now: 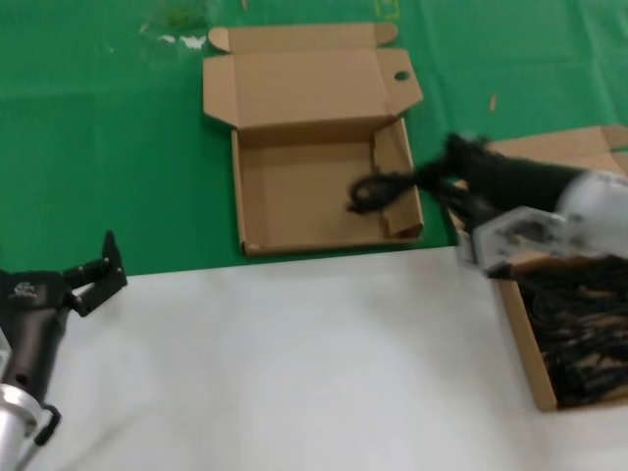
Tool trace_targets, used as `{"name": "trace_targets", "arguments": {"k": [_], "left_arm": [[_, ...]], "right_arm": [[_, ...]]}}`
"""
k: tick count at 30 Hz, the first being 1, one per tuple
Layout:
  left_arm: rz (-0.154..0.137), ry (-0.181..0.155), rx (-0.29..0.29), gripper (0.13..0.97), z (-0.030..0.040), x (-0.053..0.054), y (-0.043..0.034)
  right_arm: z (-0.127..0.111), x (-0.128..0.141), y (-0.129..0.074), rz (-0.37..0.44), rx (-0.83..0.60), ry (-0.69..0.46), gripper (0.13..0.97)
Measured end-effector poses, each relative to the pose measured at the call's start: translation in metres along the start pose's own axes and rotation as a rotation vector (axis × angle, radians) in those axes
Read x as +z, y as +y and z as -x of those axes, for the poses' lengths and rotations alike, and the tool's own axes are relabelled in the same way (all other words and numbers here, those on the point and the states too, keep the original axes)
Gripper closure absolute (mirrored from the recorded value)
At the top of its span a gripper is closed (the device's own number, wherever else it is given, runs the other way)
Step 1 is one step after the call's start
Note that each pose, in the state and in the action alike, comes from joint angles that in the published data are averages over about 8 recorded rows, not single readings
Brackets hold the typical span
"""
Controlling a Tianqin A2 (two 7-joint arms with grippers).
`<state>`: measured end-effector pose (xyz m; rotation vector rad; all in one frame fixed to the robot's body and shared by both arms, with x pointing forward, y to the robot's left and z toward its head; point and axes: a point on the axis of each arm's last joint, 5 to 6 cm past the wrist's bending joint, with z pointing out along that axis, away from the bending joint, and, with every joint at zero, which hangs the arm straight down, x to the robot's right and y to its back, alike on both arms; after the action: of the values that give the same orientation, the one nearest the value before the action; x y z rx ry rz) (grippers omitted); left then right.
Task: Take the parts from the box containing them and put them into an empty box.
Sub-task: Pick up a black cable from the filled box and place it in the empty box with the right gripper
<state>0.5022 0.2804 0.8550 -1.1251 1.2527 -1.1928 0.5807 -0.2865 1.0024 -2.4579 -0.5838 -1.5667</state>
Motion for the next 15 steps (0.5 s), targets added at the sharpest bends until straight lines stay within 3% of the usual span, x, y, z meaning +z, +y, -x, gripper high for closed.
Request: {"name": "trace_targets", "arguments": {"k": [9, 15], "left_arm": [[0.0, 0.0, 0.0, 0.132, 0.0, 0.0, 0.0], [0.0, 0.0, 0.0, 0.132, 0.0, 0.0, 0.0]], "right_arm": [[-0.025, 0.098, -0.033, -0.091, -0.058, 0.064, 0.898], [-0.028, 0.121, -0.04, -0.107, -0.07, 0.067, 0.898]]}}
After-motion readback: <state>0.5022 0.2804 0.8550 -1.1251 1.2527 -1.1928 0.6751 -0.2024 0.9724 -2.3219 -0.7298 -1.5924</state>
